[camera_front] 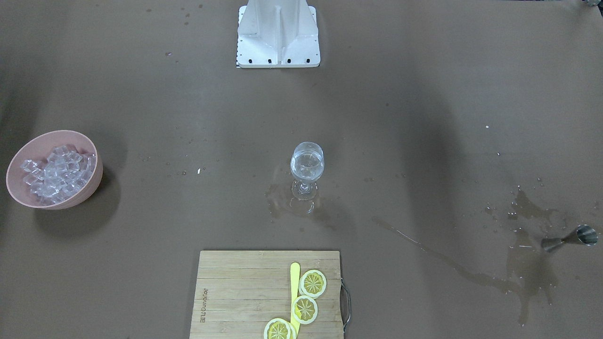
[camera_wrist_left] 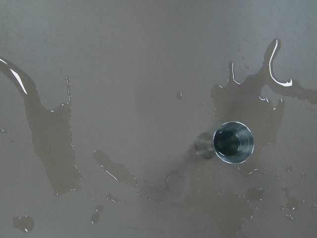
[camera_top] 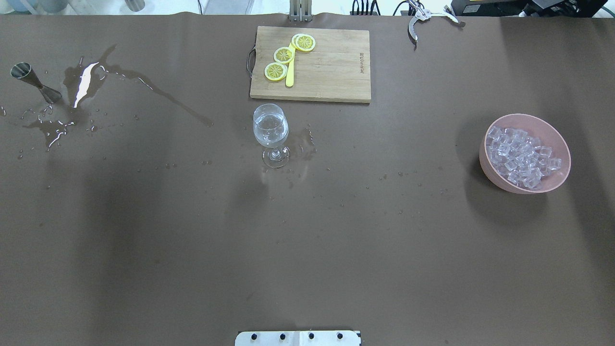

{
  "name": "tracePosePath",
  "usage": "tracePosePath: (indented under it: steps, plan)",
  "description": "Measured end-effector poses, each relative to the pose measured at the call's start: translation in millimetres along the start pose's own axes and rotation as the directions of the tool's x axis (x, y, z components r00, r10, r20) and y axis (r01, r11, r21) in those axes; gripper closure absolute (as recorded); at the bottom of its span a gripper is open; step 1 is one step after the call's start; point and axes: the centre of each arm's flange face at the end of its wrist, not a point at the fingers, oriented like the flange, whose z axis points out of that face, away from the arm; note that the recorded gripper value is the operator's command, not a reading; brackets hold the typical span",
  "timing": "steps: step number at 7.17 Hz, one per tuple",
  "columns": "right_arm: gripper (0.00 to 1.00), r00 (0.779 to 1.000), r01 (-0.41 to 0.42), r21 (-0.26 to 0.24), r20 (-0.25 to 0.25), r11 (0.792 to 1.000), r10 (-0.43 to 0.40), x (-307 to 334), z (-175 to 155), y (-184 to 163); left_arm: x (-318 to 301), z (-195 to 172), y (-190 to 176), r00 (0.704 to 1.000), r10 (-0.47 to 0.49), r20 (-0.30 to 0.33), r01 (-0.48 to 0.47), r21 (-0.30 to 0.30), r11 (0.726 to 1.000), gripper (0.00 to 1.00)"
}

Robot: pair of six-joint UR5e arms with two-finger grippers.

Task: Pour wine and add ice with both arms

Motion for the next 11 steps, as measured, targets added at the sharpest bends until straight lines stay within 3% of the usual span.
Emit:
tracePosePath:
  steps: [6,9,11]
  plan:
    - [0.0,0.999,0.031,-0.001,-0.013,1.0,-0.031,-12,0,0,0,4,1,1.0,0.003,0.01,-0.004,0.011,1.0,0.02]
    - [0.0,0.999,0.024,-0.048,-0.02,0.999,-0.025,-72,20,-1,0,16,11,0.999,-0.018,0.041,0.014,0.104,0.994,0.02]
    - [0.0,1.0,0.029,-0.049,-0.001,0.998,-0.029,-121,21,1,17,44,25,0.998,-0.023,0.053,0.014,0.167,0.986,0.02]
